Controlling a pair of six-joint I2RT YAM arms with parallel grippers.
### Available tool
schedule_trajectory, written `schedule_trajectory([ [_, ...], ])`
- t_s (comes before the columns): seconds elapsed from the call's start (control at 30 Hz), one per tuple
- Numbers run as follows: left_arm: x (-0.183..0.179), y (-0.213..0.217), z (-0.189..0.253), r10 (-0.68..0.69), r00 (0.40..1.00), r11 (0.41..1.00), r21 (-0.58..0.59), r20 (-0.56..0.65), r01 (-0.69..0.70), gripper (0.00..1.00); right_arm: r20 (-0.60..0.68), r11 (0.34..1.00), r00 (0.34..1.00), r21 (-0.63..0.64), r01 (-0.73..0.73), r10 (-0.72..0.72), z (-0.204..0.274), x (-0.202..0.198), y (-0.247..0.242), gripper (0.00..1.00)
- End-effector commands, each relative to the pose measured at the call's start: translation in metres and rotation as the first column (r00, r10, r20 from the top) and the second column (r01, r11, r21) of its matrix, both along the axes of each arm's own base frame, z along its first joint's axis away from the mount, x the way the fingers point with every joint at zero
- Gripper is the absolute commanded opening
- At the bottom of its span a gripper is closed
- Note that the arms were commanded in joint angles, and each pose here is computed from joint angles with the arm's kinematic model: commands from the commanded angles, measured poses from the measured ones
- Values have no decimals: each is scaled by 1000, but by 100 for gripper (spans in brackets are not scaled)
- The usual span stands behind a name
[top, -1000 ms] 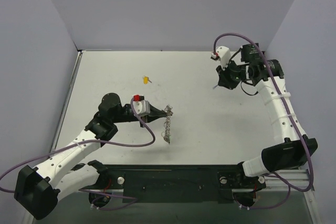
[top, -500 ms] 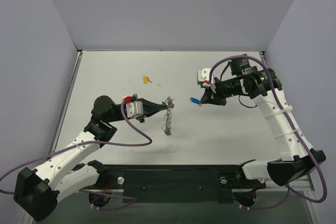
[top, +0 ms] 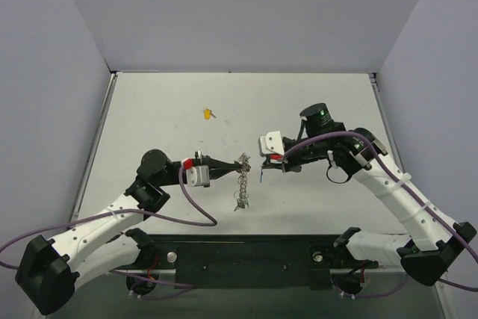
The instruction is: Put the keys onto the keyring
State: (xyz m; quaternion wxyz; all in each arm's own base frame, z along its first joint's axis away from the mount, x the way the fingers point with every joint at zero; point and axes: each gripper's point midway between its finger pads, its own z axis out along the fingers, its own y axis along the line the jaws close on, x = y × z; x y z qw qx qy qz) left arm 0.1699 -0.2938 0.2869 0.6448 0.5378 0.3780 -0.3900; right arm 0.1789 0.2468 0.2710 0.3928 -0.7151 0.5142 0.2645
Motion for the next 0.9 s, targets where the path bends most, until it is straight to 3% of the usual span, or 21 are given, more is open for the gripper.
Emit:
schedule_trajectory([
  [0.0,4,0,17,38,997,998,-52,70,-35,0,10,990,992,61,126,-127,4,13,8,0],
  [0.3,15,-2,23,103,992,983,-148,-72,-112,0,160,991,980,75,107,-118,2,11,6,0],
  [0.87,11,-10,15,96,989,976,-183,-116,-116,0,154,973,965,122,196,-213,-9,18,14,0],
])
